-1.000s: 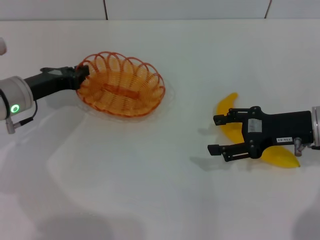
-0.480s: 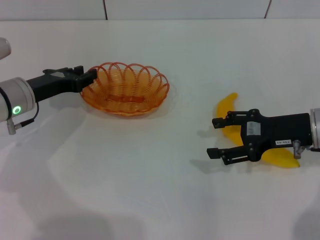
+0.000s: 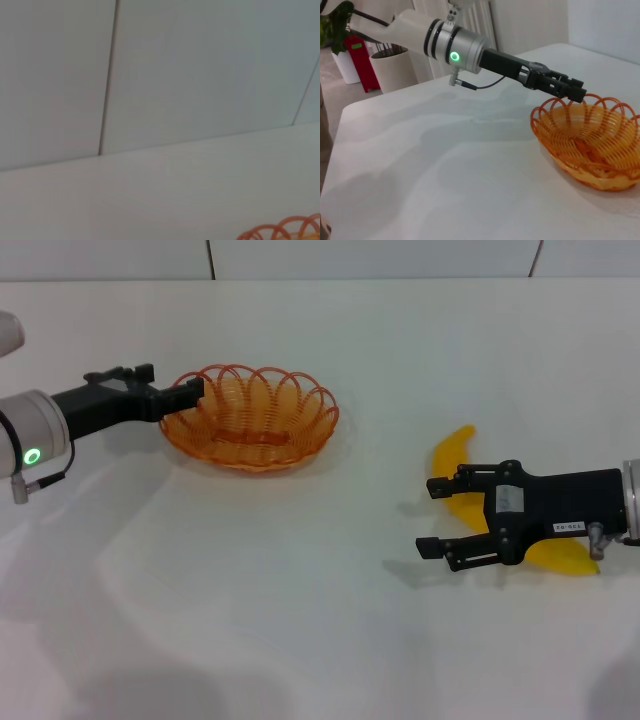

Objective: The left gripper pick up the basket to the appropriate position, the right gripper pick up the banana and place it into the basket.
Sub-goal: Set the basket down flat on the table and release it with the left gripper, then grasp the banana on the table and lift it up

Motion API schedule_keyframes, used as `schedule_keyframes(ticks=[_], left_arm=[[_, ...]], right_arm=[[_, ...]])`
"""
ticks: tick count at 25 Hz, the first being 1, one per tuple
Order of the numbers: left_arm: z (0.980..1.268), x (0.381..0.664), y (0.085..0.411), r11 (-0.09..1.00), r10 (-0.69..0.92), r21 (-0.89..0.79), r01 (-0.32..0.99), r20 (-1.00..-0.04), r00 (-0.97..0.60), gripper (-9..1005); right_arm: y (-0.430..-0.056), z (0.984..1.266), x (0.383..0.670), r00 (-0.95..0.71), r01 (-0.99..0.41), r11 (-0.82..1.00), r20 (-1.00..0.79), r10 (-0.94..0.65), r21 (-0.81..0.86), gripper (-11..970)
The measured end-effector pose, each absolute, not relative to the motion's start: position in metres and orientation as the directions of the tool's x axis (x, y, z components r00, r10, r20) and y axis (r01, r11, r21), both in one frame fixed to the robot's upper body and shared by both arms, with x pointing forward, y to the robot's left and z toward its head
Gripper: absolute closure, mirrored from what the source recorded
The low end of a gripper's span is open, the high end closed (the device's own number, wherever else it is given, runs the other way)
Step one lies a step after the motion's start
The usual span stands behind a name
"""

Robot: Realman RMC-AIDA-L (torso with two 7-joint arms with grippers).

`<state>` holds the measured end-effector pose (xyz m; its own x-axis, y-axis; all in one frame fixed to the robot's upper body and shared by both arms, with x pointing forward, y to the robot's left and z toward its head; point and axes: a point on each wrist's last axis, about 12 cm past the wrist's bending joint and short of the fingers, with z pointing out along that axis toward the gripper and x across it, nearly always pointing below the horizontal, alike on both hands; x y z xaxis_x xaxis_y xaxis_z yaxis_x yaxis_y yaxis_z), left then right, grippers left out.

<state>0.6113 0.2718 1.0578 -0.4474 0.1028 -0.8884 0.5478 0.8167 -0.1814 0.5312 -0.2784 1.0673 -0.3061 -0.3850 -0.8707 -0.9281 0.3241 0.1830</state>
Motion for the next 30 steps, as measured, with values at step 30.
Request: schedule_keyframes(ticks=[30], left_arm=[[1.096,0.539,0.301,0.532,0.148,0.052,0.845,-0.988,-0.033,139]], right_arm=[[-0.276,1.079,0.546,-0.277,-0.906,0.400,-0.910,-0.309,0.140,99]])
